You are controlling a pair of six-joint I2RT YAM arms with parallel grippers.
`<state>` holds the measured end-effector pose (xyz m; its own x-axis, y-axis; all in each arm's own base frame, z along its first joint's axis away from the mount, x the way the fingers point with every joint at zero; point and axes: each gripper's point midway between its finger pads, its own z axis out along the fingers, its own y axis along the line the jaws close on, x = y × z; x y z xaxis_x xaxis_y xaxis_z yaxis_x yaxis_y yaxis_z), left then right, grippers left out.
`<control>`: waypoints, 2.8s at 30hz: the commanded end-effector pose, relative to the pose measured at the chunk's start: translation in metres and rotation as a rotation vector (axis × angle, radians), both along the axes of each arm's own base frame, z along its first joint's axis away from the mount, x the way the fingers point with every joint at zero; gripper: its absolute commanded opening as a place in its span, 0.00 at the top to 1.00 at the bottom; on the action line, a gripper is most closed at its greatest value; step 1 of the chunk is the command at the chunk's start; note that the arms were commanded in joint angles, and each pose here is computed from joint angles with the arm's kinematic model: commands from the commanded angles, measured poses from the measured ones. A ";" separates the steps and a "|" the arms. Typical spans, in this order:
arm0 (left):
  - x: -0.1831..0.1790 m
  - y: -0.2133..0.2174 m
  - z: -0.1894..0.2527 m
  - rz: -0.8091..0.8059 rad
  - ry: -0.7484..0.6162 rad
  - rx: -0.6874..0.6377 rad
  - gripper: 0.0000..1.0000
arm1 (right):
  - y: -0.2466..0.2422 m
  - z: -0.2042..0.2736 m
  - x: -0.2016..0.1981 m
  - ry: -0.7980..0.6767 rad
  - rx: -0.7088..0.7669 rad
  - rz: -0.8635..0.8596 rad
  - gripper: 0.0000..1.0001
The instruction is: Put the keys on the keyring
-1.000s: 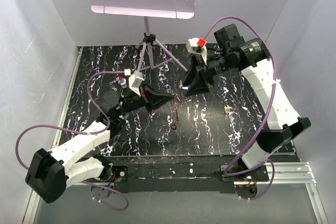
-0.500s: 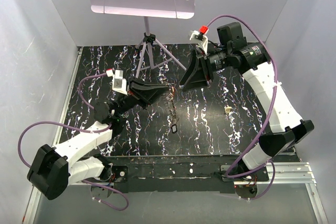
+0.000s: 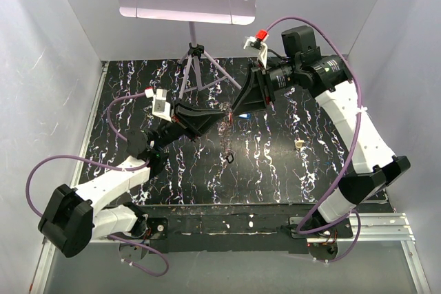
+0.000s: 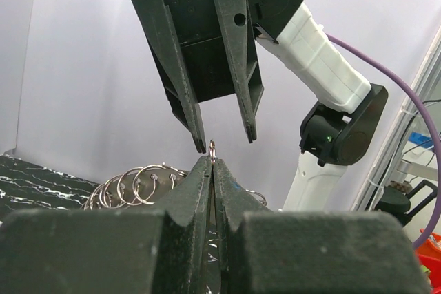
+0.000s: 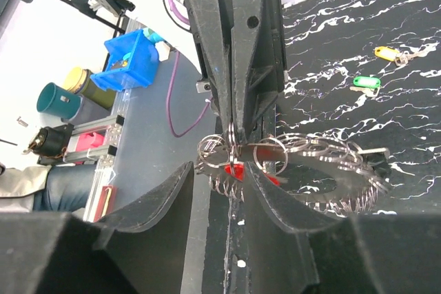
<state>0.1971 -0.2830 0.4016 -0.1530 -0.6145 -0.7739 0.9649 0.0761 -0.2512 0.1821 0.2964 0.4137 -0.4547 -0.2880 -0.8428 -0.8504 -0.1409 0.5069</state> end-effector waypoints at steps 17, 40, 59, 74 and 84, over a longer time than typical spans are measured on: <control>-0.008 0.005 0.029 0.003 -0.063 -0.059 1.00 | 0.007 0.005 0.006 -0.036 0.000 -0.028 0.99; -0.017 0.010 0.028 -0.011 -0.075 -0.076 1.00 | 0.000 0.001 -0.005 -0.090 0.012 0.002 0.60; -0.015 0.006 0.021 -0.031 -0.043 -0.063 1.00 | 0.016 -0.007 0.003 -0.132 -0.012 0.009 0.58; -0.007 0.003 0.012 -0.016 -0.009 -0.043 1.00 | 0.016 -0.001 0.002 -0.161 -0.002 0.012 0.70; -0.004 0.002 0.008 -0.008 0.007 -0.029 1.00 | 0.019 -0.006 -0.004 -0.148 0.002 0.045 0.99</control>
<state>0.1963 -0.2843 0.4039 -0.1861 -0.6212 -0.7613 0.9583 0.0563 -0.2803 0.1845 0.3138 0.3974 -0.3499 -0.3220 -0.8797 -0.9010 -0.1414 0.4101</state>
